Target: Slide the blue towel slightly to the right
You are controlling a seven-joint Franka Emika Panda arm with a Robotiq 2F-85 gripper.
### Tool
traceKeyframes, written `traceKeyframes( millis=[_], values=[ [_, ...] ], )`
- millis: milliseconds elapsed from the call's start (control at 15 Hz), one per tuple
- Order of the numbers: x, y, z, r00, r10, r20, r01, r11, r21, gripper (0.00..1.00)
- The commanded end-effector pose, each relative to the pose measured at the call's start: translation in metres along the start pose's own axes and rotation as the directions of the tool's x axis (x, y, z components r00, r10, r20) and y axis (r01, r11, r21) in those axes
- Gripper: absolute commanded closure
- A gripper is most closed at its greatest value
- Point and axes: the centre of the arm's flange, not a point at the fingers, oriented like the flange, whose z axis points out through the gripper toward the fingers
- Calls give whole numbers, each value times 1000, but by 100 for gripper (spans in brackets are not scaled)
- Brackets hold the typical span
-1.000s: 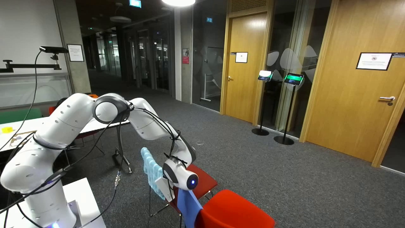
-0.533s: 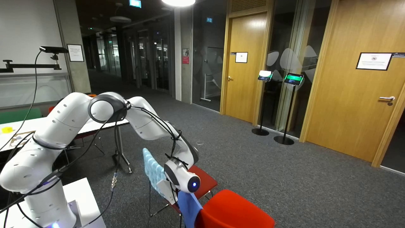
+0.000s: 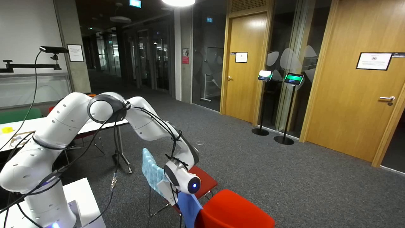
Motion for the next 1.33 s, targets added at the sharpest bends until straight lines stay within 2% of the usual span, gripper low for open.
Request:
traceKeyframes(
  millis=[0,133,400,600,933,1067,1200,1267],
  values=[
    [-7,-18,-14,999,-21,-34,21,1000,-8,12],
    [-15,-23,-25,998,-24,-61,23,1000,-19,0],
    [-44,-44,-61,988,-54,-145,45,997,-65,0],
    [-73,-63,-92,970,-90,-226,66,992,-109,0],
    [-125,-96,-127,928,-125,-350,40,970,-238,0],
    [-138,-103,-133,921,-137,-366,33,961,-275,0],
    [-141,-107,-132,921,-140,-363,38,961,-273,0],
    [-135,-83,-134,935,-100,-341,18,972,-234,0]
  ],
)
